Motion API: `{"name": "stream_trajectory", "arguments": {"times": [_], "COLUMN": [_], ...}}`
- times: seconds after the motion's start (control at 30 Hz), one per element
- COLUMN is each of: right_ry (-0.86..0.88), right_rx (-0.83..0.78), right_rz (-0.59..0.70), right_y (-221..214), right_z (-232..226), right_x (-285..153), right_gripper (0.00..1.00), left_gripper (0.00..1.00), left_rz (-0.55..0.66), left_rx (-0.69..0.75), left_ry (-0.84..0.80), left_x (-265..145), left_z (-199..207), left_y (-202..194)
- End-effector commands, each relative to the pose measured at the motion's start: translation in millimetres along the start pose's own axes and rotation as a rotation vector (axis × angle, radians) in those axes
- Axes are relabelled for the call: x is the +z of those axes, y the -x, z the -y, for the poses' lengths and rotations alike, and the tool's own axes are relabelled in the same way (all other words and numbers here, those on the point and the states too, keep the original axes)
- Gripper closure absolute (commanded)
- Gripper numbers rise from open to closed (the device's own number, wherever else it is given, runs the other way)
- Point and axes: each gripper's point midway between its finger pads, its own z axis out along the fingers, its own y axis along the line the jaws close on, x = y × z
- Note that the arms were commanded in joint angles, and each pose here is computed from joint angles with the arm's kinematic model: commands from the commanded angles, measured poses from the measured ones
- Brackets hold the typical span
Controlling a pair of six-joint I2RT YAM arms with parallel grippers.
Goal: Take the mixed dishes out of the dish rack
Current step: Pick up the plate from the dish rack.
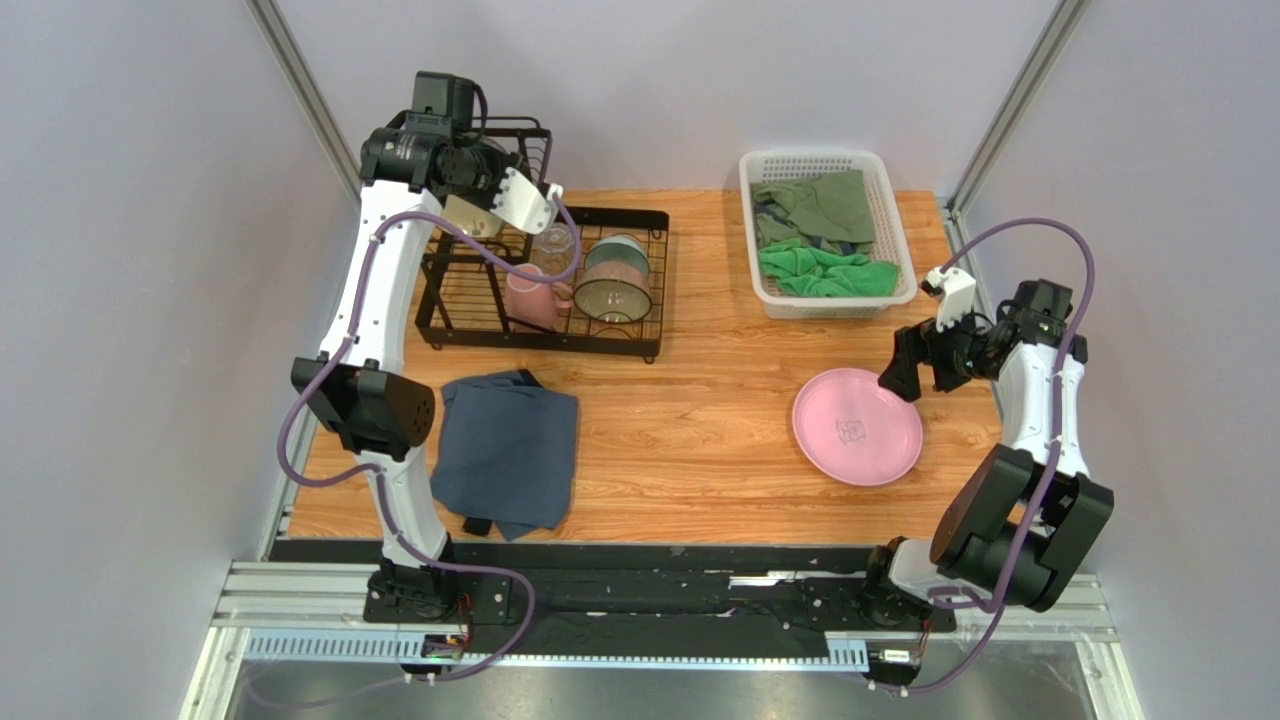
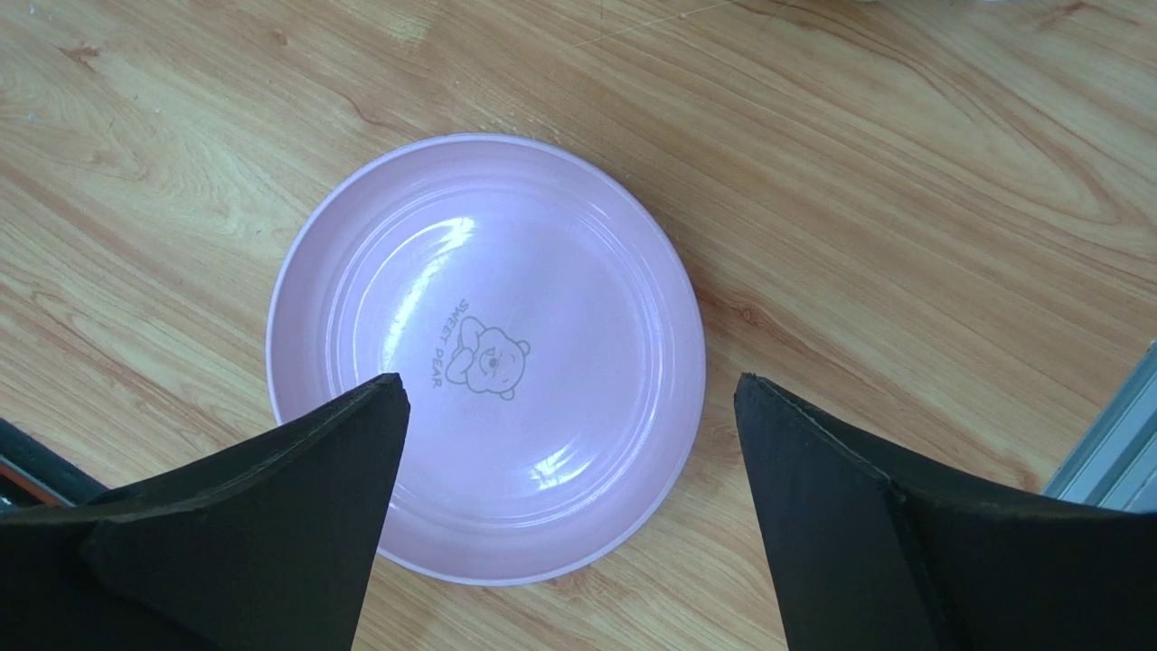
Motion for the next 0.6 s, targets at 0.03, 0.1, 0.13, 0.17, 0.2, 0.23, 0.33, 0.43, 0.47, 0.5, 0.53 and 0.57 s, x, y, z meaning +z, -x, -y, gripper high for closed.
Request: {"name": "stream_trajectory", "arguments": {"times": [0.03, 0.1, 0.13, 0.17, 0.2, 0.23, 0.33, 0.43, 0.47, 0.5, 0.53, 0.57], "right_ry": [-0.016, -0.016, -0.019, -0.019, -0.022, -0.025, -0.027, -0.022, -0.022, -0.021, -0.022, -0.023], "right_rx": [-0.050, -0.046, -0.053, -0.052, -0.053, -0.056, -0.058, -0.054, -0.054, -0.053, -0.052, -0.056], "right_rz": [0.027, 0.025, 0.027, 0.026, 0.022, 0.022, 0.023, 0.024, 0.024, 0.023, 0.020, 0.021], "right_y": [7.2, 6.0, 6.6, 6.6, 6.1, 6.4, 7.3, 7.0, 7.0, 6.8, 5.9, 5.9], "right_z": [1.0, 0.3, 0.9, 0.4, 1.1, 1.5, 1.8, 1.4, 1.4, 1.5, 1.3, 1.4], "right_x": [-3.1, -3.0, -3.8, -4.0, -4.1, -4.4, -5.3, -4.2, -4.2, -3.9, -4.1, -4.1], "right_gripper": [0.05, 0.05, 0.05, 0.05, 0.05, 0.05, 0.05, 0.05, 0.05, 0.05, 0.05, 0.05], "left_gripper": [0.65, 0.67, 0.68, 0.69, 0.70, 0.71, 0.73, 0.74, 0.75, 0.76, 0.78, 0.78], "left_rz": [-0.011, -0.013, -0.011, -0.013, -0.014, -0.014, -0.016, -0.022, -0.022, -0.023, -0.025, -0.026], "left_rx": [0.021, 0.021, 0.020, 0.019, 0.019, 0.019, 0.014, 0.015, 0.015, 0.015, 0.014, 0.014], "left_ry": [0.038, 0.038, 0.037, 0.035, 0.036, 0.036, 0.043, 0.040, 0.041, 0.043, 0.045, 0.043], "left_x": [-2.7, -1.2, 0.4, 1.0, 1.0, 1.0, 0.8, 1.8, 1.7, 2.1, 1.2, 2.3], "left_z": [-11.8, -11.9, -11.7, -11.2, -11.6, -11.6, -13.2, -12.3, -12.7, -13.0, -13.5, -13.0], "left_y": [-6.8, -7.2, -7.0, -7.5, -7.6, -7.6, -8.2, -9.1, -9.3, -9.4, -9.8, -10.0]}}
